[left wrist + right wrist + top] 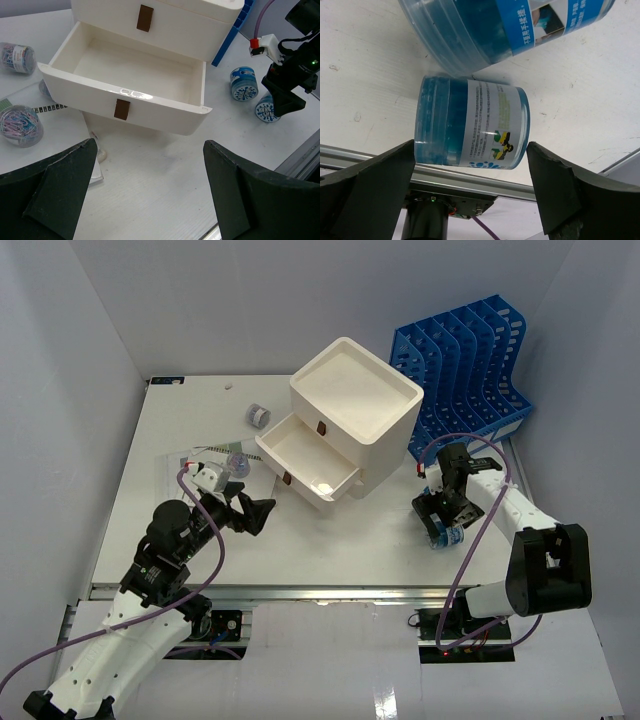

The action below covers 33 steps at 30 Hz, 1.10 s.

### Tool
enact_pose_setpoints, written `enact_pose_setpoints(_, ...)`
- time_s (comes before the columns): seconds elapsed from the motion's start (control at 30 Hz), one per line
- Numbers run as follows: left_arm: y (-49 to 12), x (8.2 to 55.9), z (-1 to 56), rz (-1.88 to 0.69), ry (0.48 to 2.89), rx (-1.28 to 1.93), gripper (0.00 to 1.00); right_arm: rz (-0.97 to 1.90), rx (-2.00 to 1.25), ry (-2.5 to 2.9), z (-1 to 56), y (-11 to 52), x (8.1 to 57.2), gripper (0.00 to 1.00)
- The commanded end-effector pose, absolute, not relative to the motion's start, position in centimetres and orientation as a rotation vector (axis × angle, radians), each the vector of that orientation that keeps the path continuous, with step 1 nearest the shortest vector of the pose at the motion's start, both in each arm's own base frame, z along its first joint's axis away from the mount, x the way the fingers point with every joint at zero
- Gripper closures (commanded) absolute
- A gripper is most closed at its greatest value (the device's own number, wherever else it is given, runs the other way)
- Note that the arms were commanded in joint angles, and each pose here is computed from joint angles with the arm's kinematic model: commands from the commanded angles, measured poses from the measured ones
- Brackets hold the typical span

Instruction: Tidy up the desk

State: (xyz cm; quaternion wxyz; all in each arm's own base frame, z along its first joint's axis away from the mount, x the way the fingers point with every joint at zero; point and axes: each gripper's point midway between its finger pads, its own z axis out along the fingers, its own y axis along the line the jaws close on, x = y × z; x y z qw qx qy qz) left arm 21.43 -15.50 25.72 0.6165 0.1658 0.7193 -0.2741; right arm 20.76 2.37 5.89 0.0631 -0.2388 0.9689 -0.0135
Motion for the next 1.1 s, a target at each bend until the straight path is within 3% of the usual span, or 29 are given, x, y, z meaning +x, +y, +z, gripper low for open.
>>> enact_pose_setpoints(0.0,-15.2,21.6,26.5,-0.615,1.621,0.376,0.02,-0.017,-0.725,2.925,6.5,2.4,20.3,0.15)
enact_pose_setpoints(0.27,-15.0,21.5,26.7,-0.61,1.611,0.368,0.02,0.101,-0.792,2.859,7.5,3.8,20.4,0.61)
enact_pose_setpoints(0.47,-14.9,21.5,26.8,-0.607,1.607,0.367,0.02,0.231,-0.956,2.681,11.4,5.6,21.1,0.82)
enact_pose_setpoints(0.73,-14.7,21.6,27.1,-0.595,1.593,0.356,0.02,0.485,-1.274,2.287,17.8,10.6,19.7,0.91)
enact_pose_setpoints(1.07,-13.5,21.5,27.9,-0.555,1.549,0.306,0.02,0.701,-1.515,1.846,26.5,21.9,21.1,0.92)
